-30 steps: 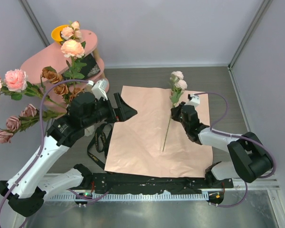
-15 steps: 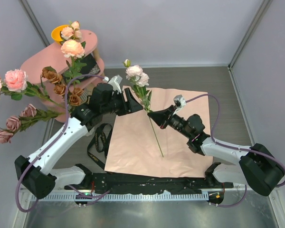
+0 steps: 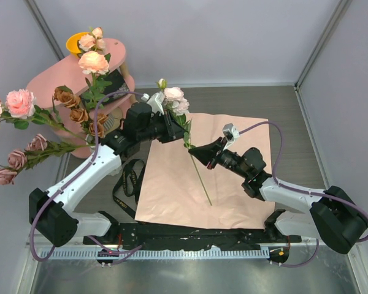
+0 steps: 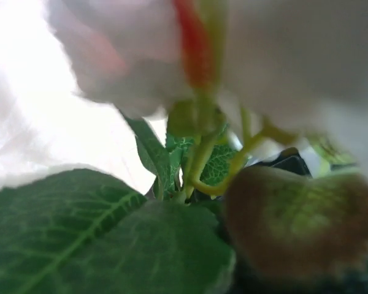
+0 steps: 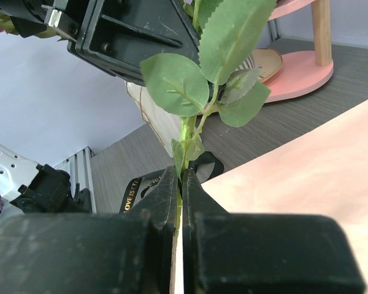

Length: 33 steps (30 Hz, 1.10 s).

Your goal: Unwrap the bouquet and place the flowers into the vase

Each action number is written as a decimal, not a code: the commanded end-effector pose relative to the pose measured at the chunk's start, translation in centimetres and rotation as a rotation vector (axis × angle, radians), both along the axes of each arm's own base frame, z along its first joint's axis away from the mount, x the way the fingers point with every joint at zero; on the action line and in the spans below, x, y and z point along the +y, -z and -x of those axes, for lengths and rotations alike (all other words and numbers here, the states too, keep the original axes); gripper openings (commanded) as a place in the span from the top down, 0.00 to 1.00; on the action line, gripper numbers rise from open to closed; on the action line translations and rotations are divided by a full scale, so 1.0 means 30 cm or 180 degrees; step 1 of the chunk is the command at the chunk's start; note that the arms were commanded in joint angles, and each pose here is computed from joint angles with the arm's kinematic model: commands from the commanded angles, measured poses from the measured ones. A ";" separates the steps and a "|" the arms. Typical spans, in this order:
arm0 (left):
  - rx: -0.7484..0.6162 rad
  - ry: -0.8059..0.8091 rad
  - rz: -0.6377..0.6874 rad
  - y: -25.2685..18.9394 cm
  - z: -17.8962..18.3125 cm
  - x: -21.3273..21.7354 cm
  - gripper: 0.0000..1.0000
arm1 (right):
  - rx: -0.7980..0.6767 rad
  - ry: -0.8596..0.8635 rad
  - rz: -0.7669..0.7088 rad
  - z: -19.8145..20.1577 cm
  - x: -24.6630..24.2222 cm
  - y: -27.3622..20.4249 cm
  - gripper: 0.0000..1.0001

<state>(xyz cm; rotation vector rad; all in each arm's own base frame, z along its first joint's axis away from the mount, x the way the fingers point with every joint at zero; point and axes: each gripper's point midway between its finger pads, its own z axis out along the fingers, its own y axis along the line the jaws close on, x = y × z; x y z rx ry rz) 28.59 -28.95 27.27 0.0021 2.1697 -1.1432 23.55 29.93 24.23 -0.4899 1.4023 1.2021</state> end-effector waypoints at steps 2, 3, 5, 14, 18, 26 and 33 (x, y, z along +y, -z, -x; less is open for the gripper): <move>-0.0601 0.0071 0.0127 -0.180 -0.008 0.011 0.99 | -0.0327 -0.0177 -0.0193 0.039 0.018 -0.101 0.99; -0.0656 0.0026 0.0089 -0.191 -0.010 0.025 1.00 | -0.0300 -0.0150 -0.0210 0.032 0.018 -0.102 0.98; -0.0745 0.0008 -0.0034 -0.201 0.008 0.056 1.00 | -0.0222 -0.0053 -0.0187 0.010 0.015 -0.094 0.73; -0.1556 -0.0451 -0.0821 -0.402 0.184 0.383 1.00 | -0.0045 0.0865 -0.0144 -0.093 -0.114 -0.076 0.24; -0.2081 -0.1142 -0.1040 -0.588 0.275 0.615 1.00 | 0.0059 0.0849 -0.0088 -0.109 -0.097 -0.046 0.24; -0.2729 -0.2639 -0.1507 -0.818 0.456 1.052 1.00 | 0.0176 0.0763 0.0011 -0.120 -0.065 -0.015 0.25; -0.2811 -0.3113 -0.1810 -0.877 0.472 1.154 1.00 | 0.0242 0.0743 0.0066 -0.136 -0.046 0.017 0.25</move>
